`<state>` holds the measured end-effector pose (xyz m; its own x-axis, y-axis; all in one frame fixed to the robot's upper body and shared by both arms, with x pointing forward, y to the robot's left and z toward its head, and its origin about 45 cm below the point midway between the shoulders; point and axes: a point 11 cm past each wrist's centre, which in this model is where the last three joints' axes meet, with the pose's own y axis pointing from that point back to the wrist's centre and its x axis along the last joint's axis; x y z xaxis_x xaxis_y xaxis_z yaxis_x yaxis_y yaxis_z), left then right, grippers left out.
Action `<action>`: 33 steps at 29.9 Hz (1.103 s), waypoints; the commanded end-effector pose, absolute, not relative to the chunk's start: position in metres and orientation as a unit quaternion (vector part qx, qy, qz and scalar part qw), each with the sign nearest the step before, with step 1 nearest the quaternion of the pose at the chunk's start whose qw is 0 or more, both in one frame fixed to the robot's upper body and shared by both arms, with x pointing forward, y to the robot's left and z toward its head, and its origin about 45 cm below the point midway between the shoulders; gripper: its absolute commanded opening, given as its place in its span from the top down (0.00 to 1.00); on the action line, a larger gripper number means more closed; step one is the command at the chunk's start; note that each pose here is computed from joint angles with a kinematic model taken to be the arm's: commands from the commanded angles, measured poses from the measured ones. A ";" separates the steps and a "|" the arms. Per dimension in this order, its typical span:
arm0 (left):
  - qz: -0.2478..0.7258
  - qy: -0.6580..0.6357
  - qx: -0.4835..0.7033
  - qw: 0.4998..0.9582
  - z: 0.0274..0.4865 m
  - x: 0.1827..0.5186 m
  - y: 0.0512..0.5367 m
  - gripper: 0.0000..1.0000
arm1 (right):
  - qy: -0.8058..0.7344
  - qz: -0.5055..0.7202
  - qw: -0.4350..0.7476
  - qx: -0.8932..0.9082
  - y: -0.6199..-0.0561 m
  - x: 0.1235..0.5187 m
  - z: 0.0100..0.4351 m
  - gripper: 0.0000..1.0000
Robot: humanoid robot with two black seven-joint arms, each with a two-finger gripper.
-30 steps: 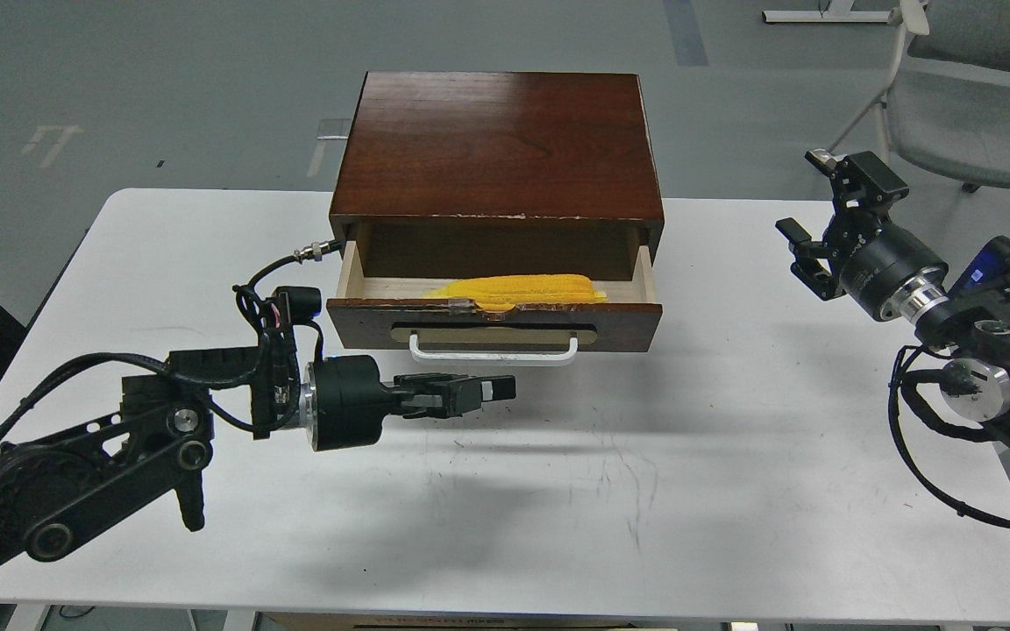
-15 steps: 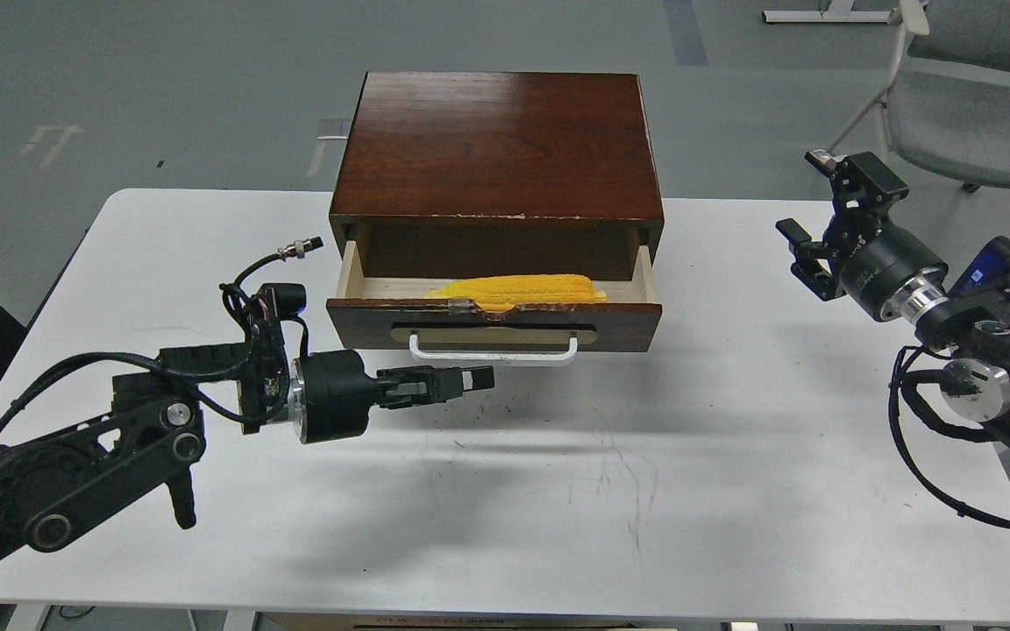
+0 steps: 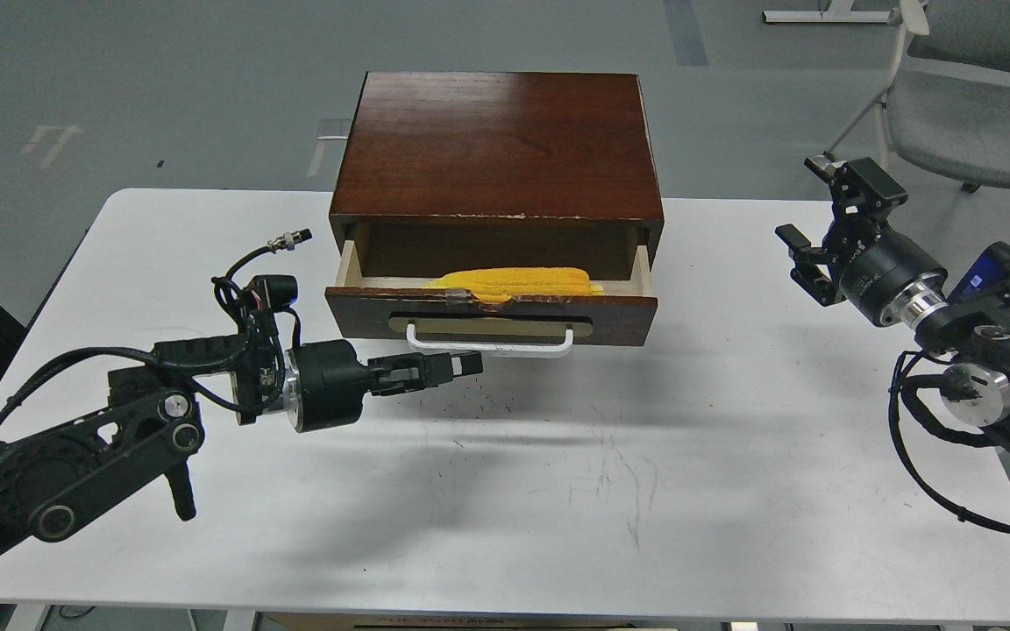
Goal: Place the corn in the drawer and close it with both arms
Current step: 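Push the drawer front with the left gripper into the box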
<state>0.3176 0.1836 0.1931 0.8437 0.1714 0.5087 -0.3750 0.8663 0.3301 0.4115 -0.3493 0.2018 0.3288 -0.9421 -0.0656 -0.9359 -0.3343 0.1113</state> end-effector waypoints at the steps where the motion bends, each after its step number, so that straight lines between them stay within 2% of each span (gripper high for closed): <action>1: 0.152 -0.237 0.218 0.934 0.191 0.322 0.187 1.00 | -0.577 -0.058 0.027 0.814 -0.350 0.411 0.202 0.04; 33: 0.195 -0.234 0.229 0.925 0.187 0.344 0.199 1.00 | -0.580 -0.062 0.031 0.812 -0.354 0.408 0.197 0.04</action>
